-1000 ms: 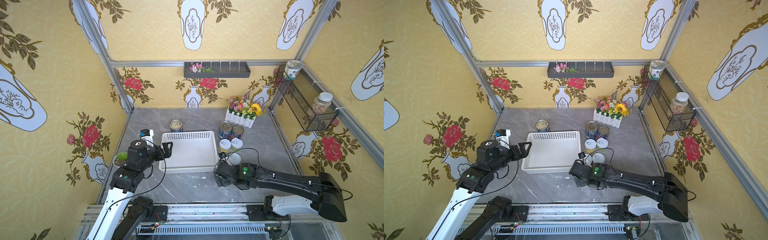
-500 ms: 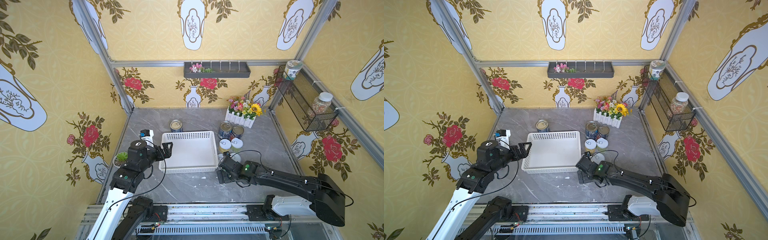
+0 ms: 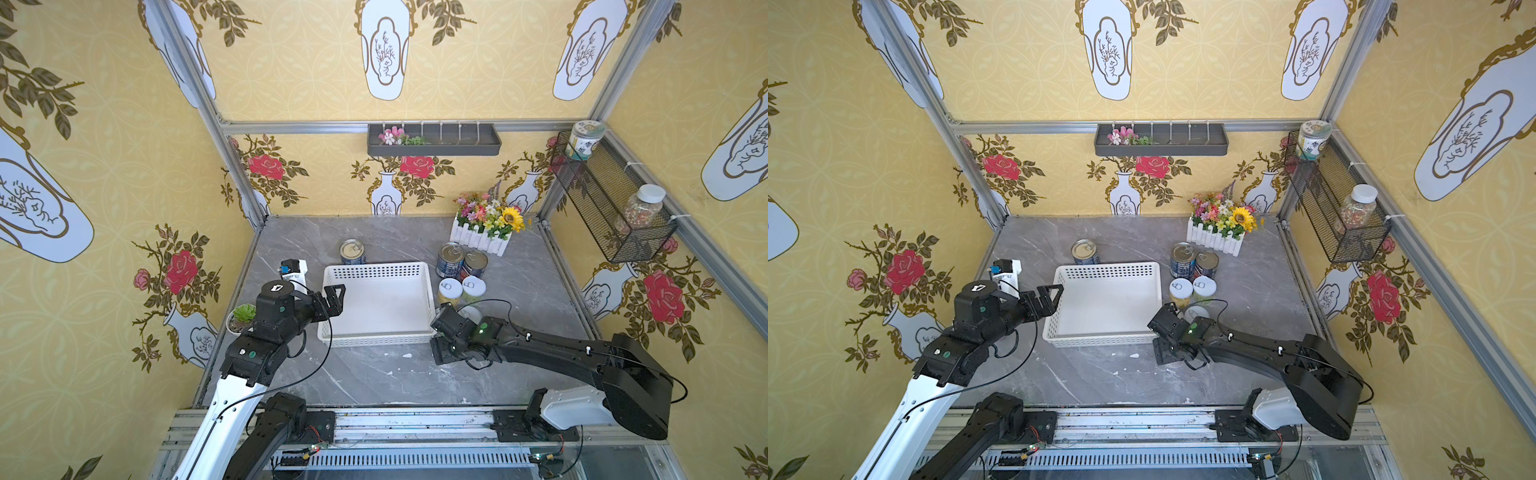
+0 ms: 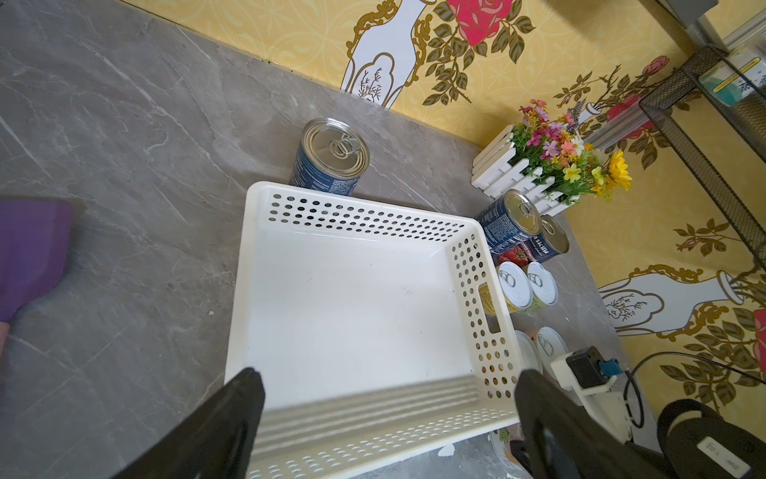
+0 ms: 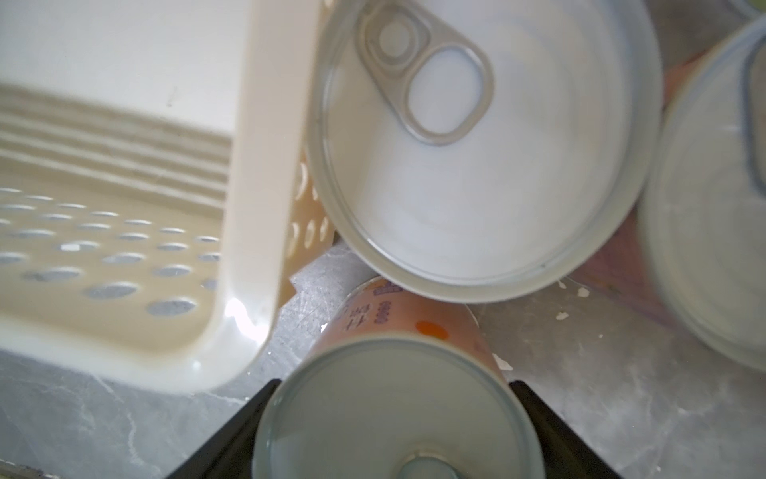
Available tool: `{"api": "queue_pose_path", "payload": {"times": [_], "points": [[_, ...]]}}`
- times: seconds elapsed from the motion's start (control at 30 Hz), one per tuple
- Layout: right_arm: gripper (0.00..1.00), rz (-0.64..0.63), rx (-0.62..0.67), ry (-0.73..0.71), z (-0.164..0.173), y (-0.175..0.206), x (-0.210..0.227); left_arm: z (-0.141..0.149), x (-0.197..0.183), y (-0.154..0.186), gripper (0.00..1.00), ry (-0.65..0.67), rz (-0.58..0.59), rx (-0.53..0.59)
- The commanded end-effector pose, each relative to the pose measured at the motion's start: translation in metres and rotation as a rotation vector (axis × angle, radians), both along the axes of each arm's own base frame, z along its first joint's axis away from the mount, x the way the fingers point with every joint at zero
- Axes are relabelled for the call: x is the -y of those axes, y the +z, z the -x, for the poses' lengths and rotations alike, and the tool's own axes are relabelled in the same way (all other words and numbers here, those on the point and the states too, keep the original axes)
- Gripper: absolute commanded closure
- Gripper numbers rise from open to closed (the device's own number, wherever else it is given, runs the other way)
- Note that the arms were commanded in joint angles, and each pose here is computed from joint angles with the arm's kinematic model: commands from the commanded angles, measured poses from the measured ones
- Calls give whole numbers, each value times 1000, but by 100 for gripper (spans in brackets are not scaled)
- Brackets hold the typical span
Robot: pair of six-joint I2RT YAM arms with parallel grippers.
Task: Put the canned food in the basket
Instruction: Pick up the canned food from the center of the board.
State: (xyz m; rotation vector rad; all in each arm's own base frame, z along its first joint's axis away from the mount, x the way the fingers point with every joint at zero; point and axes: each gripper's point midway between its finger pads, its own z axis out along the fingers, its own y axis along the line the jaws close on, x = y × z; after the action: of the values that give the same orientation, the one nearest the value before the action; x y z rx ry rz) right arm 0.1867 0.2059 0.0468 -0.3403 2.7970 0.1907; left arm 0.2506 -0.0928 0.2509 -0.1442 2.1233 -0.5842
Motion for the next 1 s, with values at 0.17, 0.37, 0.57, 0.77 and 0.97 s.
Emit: {"api": "queue_pose_path", "payload": {"times": [0.17, 0.37, 0.57, 0.77, 0.97], "points": [[26, 17, -18, 13, 1, -2, -3, -1, 0, -1, 0, -2, -7, 5], [32, 28, 2, 40, 4, 11, -11, -1, 0, -2, 0, -1, -7, 3], [32, 34, 72, 114, 18, 59, -26, -2, 0, -2, 0, -2, -6, 2], [33, -106, 116, 219, 27, 113, -63, -2, 0, -3, 0, -2, -7, 0], [34, -98, 171, 272, 0, 153, -104, -1, 0, -2, 0, -1, -7, 3]]}}
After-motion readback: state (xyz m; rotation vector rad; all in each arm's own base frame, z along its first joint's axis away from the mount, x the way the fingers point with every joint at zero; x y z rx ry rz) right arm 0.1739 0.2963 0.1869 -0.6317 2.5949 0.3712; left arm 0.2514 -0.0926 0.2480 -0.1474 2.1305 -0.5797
